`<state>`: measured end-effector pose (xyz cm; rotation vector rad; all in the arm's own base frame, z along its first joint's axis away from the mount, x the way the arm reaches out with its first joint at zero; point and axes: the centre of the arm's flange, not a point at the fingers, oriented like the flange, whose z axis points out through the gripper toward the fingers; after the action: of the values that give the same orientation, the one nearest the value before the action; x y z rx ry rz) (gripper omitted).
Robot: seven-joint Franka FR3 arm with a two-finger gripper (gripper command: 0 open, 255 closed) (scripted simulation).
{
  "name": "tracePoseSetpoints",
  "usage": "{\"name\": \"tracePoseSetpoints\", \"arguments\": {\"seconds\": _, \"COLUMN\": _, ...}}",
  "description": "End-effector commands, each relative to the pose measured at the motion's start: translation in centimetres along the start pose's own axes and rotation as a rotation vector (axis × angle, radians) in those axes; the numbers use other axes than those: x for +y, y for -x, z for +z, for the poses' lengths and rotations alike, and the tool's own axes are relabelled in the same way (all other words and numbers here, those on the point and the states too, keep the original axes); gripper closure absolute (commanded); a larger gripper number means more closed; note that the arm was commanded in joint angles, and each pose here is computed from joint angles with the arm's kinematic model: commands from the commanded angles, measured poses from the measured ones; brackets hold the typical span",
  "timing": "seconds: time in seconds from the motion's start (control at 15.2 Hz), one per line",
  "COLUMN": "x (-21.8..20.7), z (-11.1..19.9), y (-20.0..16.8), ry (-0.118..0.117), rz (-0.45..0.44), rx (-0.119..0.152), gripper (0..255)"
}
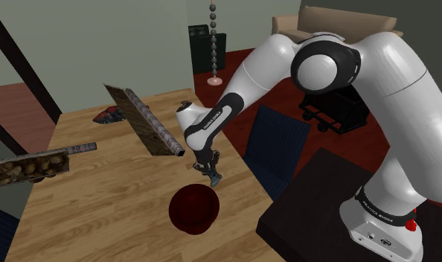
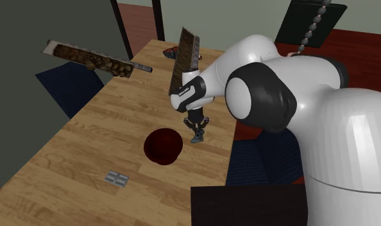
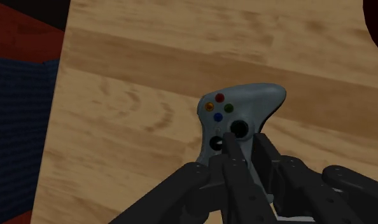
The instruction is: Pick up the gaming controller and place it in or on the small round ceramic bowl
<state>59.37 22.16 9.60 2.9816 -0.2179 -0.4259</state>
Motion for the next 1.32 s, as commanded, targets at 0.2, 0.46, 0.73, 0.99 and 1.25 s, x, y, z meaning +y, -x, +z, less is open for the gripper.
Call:
{"name": "tracePoseSetpoints", "arguments": {"seconds": 0.2, "x": -0.2, "z": -1.1, "y": 0.8, "ry": -0.002, "rz": -0.006, "rx": -0.003, "gripper": 255}}
{"name": "tracePoseSetpoints", "arguments": {"seconds": 0.46, "x": 3.3, "z": -1.1, "y": -1.6, "ry": -0.124, "rz": -0.101, "rx": 0.007, "gripper": 0}}
{"name": "tracePoseSetpoints", "arguments": {"seconds": 0.73, "x": 3.0, "z": 1.0, "y": -1.6, "ry": -0.124, "rz": -0.101, "rx": 0.007, "gripper": 0}}
{"name": "tracePoseSetpoints", "arguments": {"seconds": 0.99, "x": 2.8, "z": 2.9, "y": -1.6, "ry": -0.124, "rz": -0.101, "rx": 0.007, "gripper": 0}}
{"name": "tracePoseSetpoints", "arguments": {"seconds": 1.25, "x": 2.8, "z": 2.9, "y": -1.6, "ry": -0.124, "rz": -0.101, "rx": 0.007, "gripper": 0}}
